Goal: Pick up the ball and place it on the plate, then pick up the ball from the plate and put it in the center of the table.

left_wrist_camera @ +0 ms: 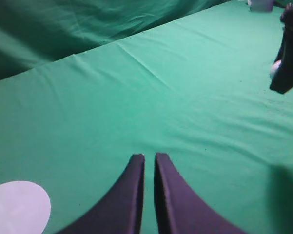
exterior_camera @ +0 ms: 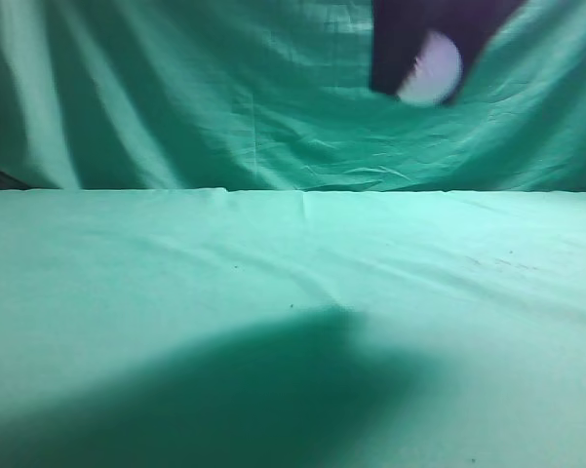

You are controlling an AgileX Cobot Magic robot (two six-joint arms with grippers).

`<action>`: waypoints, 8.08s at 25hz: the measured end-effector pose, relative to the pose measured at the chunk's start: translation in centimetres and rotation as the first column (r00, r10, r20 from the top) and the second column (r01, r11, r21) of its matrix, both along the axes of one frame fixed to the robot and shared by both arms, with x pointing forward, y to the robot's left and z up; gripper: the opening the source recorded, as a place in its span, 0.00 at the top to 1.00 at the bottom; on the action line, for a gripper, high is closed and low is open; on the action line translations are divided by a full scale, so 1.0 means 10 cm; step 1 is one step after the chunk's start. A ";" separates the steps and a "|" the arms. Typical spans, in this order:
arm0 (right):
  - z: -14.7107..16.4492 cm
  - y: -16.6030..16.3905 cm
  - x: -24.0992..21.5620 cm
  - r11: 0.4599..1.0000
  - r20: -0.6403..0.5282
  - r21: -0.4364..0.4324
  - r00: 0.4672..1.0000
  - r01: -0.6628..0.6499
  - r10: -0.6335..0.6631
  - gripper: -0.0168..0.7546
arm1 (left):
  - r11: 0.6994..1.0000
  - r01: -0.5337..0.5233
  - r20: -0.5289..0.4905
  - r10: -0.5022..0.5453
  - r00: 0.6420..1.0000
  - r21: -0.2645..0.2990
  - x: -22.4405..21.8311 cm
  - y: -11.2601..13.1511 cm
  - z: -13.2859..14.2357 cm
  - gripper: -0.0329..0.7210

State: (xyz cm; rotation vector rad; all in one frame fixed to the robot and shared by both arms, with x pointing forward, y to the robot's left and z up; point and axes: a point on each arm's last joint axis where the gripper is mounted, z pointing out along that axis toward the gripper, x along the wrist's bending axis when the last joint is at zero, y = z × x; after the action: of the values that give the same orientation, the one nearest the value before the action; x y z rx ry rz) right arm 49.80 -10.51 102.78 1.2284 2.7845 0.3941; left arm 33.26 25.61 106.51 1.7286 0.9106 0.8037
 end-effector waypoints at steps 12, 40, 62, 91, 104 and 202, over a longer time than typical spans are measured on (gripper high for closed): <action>0.14 0.84 0.46 0.988 0.107 0.049 0.985 -0.143 0.137 0.57 | 0.998 -0.063 -0.009 0.062 0.998 -0.011 0.03 0.05 -0.05 0.88; -0.48 1.49 1.03 0.982 0.109 0.041 0.978 -0.183 0.177 0.18 | 0.998 -0.063 -0.010 0.063 0.998 -0.012 0.03 0.05 -0.05 0.88; 2.20 0.27 -0.19 0.961 0.441 0.243 0.898 -0.133 0.013 0.98 | 0.992 -0.016 -0.109 0.003 0.994 -0.123 -0.02 -0.03 -0.08 0.88; 0.17 -1.62 -2.19 0.867 0.560 0.488 0.798 -0.102 -0.222 0.98 | 0.997 -0.037 0.059 0.042 0.997 -0.075 -0.36 0.10 -0.42 0.88; -0.13 -1.52 -2.11 0.795 0.568 0.593 0.768 -0.132 -0.296 0.98 | 0.997 -0.037 0.060 0.042 0.997 -0.073 -0.36 0.10 -0.42 0.88; -0.83 -1.92 -2.07 0.717 0.596 0.589 0.400 0.372 -0.696 0.92 | 0.948 -0.318 0.111 0.319 0.941 -0.030 -0.40 0.34 -1.08 0.88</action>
State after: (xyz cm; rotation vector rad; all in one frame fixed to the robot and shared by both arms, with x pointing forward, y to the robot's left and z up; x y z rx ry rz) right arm 29.12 -29.69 94.52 1.4539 1.4427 1.1047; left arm 29.27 28.96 95.67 1.5266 1.1305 1.0952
